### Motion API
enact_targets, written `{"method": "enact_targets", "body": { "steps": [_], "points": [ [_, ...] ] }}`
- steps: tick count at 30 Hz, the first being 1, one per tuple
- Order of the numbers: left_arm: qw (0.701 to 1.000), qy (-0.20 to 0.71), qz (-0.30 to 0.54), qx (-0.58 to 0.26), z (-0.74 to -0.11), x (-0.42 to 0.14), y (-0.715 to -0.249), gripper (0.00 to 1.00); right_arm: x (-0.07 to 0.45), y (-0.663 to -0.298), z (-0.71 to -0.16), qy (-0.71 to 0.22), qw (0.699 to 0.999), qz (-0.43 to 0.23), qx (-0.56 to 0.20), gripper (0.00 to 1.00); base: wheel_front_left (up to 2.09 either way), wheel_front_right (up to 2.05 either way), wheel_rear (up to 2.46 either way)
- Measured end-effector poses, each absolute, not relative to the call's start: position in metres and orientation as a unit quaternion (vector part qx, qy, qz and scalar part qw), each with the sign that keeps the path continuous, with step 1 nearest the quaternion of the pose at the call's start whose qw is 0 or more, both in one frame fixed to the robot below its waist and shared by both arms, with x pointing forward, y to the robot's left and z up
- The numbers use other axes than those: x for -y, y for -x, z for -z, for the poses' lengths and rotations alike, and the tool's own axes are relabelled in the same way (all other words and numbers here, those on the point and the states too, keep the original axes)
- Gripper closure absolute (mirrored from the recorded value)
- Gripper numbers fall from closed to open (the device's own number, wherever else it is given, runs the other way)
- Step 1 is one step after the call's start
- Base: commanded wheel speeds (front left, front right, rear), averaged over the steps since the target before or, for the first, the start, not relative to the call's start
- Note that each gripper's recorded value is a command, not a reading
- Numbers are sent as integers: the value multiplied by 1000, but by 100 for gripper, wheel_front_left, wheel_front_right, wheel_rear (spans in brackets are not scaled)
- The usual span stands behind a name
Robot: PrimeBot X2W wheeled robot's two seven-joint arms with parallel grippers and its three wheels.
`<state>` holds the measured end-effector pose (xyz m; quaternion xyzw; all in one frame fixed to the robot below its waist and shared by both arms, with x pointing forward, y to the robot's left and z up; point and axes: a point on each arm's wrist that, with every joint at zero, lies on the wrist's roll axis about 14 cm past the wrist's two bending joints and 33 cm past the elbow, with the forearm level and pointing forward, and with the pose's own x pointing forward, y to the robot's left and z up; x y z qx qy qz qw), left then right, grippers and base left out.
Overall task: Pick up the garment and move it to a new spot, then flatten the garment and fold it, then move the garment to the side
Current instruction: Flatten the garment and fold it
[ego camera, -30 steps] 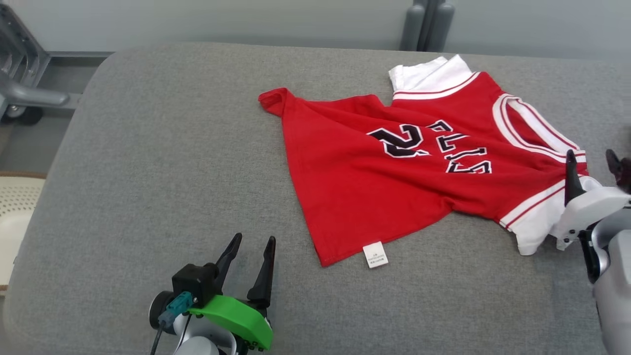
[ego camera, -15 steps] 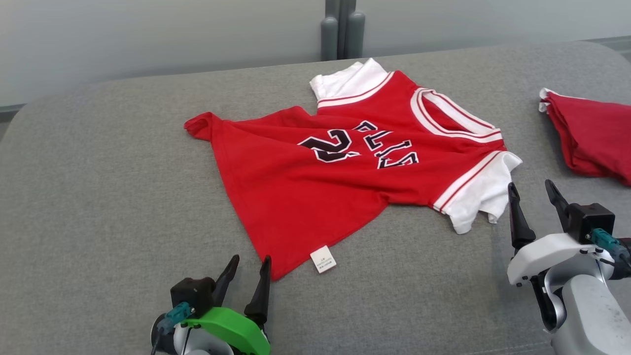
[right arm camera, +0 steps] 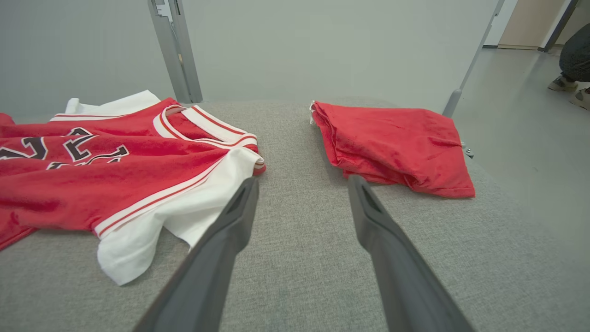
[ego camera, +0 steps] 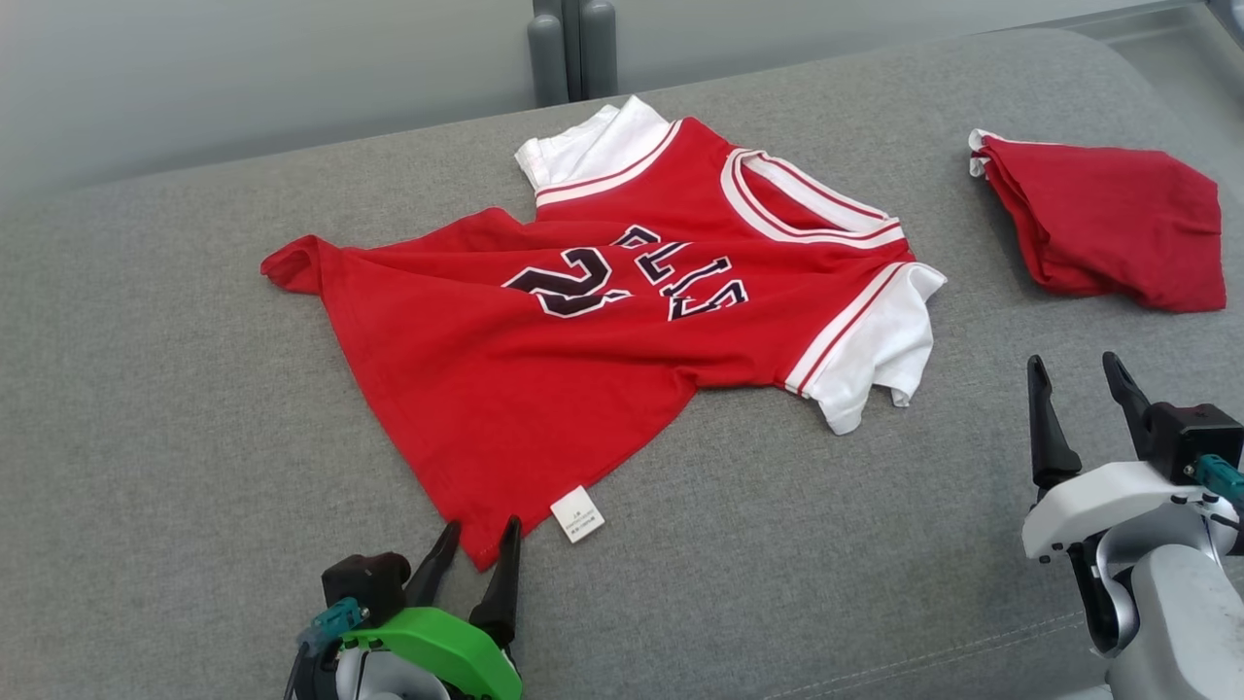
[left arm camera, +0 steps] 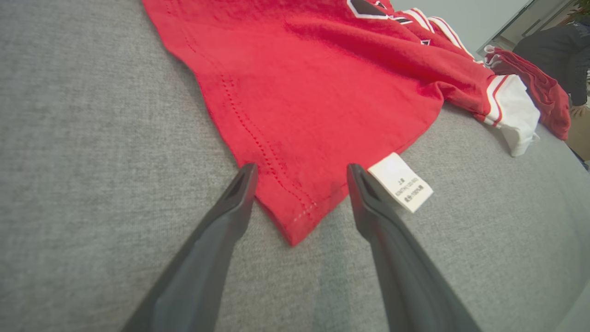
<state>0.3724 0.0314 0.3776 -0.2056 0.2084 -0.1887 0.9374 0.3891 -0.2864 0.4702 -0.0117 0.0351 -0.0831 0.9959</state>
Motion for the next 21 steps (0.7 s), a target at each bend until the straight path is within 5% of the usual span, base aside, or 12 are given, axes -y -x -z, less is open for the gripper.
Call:
{"method": "enact_targets", "body": {
  "steps": [18,19,20,21],
  "points": [
    [937,208,184,-213,-375,-33,-363,0,279,-392,-470,0,996,78,-32,0,0,0,0],
    [935,211,188,-214,-375,-30,-362,8,279,-392,-470,0,996,79,-33,0,0,0,0],
    [933,217,189,-215,-375,-29,-363,56,279,-391,-469,-1,996,80,-33,0,0,0,0],
    [932,226,187,-215,-376,-28,-365,79,280,-391,-469,-1,996,82,-34,0,0,0,0]
  ]
}}
